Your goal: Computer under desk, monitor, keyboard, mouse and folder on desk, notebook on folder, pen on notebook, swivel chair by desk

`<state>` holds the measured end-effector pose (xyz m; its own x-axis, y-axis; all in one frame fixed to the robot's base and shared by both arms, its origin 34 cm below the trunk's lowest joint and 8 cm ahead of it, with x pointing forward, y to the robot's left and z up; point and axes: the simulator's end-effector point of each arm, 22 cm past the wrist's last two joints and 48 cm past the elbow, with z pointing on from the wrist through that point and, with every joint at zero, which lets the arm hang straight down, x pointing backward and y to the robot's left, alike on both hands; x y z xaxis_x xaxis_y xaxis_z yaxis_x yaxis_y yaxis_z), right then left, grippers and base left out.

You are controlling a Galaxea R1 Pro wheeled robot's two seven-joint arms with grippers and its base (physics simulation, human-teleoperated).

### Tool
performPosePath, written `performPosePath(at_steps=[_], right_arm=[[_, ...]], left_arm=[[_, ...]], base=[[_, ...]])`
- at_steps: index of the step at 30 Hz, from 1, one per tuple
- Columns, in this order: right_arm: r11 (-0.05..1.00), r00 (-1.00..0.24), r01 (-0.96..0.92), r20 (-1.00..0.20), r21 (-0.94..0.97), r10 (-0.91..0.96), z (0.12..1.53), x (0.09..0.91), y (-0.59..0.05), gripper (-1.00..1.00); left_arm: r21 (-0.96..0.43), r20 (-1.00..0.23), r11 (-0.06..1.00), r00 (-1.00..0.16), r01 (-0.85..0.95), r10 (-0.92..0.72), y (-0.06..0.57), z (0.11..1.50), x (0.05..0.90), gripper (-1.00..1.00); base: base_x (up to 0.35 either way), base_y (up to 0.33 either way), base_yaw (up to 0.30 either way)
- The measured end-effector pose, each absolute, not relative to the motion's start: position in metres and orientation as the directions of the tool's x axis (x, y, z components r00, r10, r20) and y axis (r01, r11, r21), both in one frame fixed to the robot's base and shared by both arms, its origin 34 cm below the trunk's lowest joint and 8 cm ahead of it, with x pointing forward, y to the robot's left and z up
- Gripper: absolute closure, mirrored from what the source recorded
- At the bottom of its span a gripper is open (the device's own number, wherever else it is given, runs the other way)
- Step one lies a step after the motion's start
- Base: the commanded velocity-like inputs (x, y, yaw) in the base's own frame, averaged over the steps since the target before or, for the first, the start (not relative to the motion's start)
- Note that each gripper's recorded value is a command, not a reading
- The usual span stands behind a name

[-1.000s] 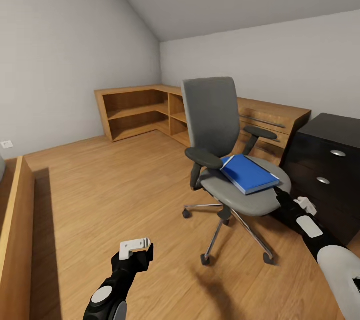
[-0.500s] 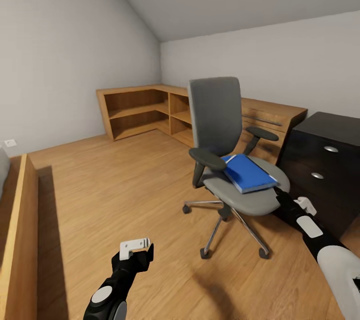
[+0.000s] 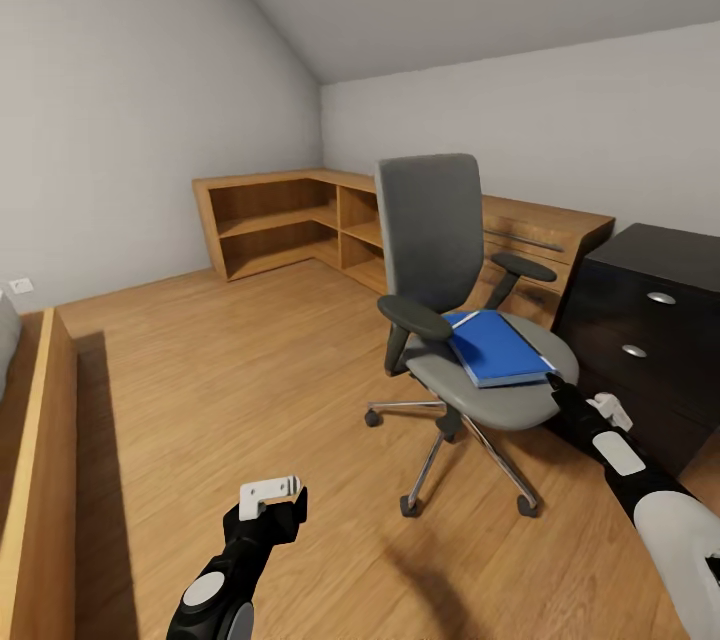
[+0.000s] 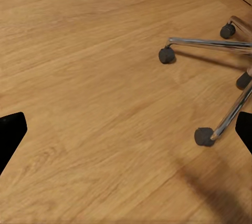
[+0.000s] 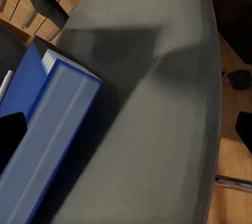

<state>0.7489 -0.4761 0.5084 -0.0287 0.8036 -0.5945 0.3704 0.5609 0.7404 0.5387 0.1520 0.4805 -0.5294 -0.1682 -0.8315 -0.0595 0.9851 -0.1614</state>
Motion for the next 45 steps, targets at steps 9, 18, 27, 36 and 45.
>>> performPosePath(at_steps=[9, 18, 27, 36, 45], right_arm=[[0.56, -0.03, 0.371, -0.593, 0.741, 0.804, 0.5073, 0.749, -0.4748, -1.0], [0.559, -0.032, 0.37, -0.592, 0.742, 0.806, 0.5067, 0.7493, -0.4723, -1.0], [0.558, -0.034, 0.369, -0.59, 0.743, 0.807, 0.5062, 0.7499, -0.4698, -1.0], [0.555, -0.028, 0.369, -0.588, 0.745, 0.808, 0.5079, 0.7499, -0.4718, -1.0], [0.558, -0.032, 0.37, -0.59, 0.743, 0.807, 0.5069, 0.7497, -0.4705, -1.0]], left_arm=[[-0.161, -0.831, 0.985, -0.53, -0.06, -0.168, 0.152, 0.4802, 0.5388, -1.0], [-0.161, -0.832, 0.985, -0.529, -0.06, -0.168, 0.152, 0.4805, 0.5387, -1.0], [-0.161, -0.832, 0.985, -0.529, -0.06, -0.168, 0.1521, 0.4805, 0.5387, -1.0], [-0.161, -0.832, 0.985, -0.529, -0.06, -0.168, 0.1521, 0.4807, 0.5386, -1.0], [-0.162, -0.832, 0.985, -0.528, -0.058, -0.168, 0.1515, 0.4811, 0.5387, -1.0]], base=[[-0.163, -0.021, 0.0], [-0.074, -0.049, 0.0], [-0.004, -0.002, 0.124], [0.0, 0.0, 0.252], [0.081, 0.0, 0.259]])
